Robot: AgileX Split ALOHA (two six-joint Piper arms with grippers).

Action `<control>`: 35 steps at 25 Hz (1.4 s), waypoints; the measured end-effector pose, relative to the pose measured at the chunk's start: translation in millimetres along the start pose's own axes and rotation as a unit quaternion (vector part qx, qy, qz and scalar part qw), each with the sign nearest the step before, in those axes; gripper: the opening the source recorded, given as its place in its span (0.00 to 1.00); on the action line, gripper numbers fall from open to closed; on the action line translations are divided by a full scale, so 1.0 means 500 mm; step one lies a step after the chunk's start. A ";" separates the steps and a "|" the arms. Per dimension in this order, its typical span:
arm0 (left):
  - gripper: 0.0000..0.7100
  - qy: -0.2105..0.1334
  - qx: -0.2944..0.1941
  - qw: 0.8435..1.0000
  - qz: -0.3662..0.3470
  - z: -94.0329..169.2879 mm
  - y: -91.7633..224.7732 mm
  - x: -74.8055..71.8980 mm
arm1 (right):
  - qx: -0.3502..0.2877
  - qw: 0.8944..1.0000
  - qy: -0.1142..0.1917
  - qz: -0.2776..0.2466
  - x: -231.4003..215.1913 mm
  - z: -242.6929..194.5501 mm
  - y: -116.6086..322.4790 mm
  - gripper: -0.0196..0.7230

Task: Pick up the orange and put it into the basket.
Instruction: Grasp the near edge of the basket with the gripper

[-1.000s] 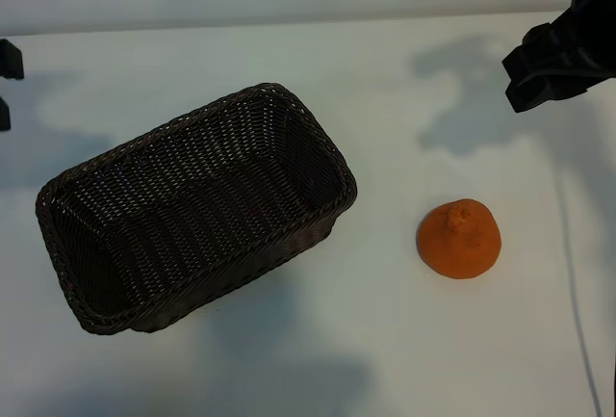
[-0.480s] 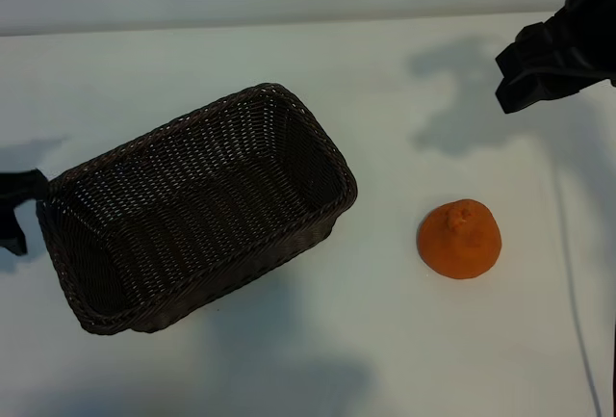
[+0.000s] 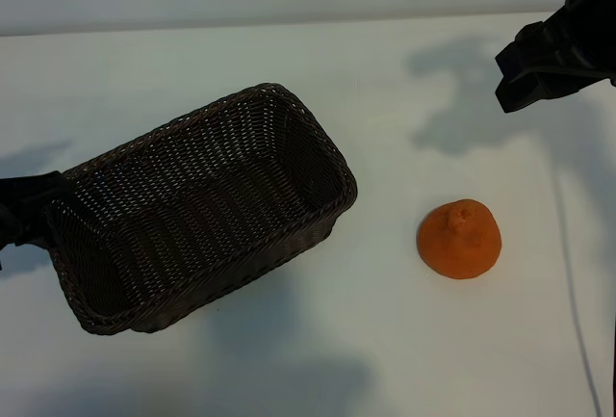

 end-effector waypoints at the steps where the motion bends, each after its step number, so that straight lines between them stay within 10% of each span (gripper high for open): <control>1: 0.77 0.002 -0.002 1.000 0.001 0.000 -0.001 -0.001 | 0.000 1.000 0.000 0.000 0.000 0.000 0.000 0.73; 35: 0.77 0.036 0.071 0.997 -0.012 -0.159 -0.013 -0.062 | -0.008 1.000 0.002 0.000 -0.001 0.000 -0.006 0.73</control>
Point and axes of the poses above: a point on each arm's last joint axis where the gripper is mounted, z pointing back along that axis away from the gripper, x along the wrist's bending axis when the last joint is at zero, y = z × x, the point moved 10 cm from there along -z, pointing out along that axis toward the gripper, and after that the axes turned 2 degrees about z, right-handed, at the moved point
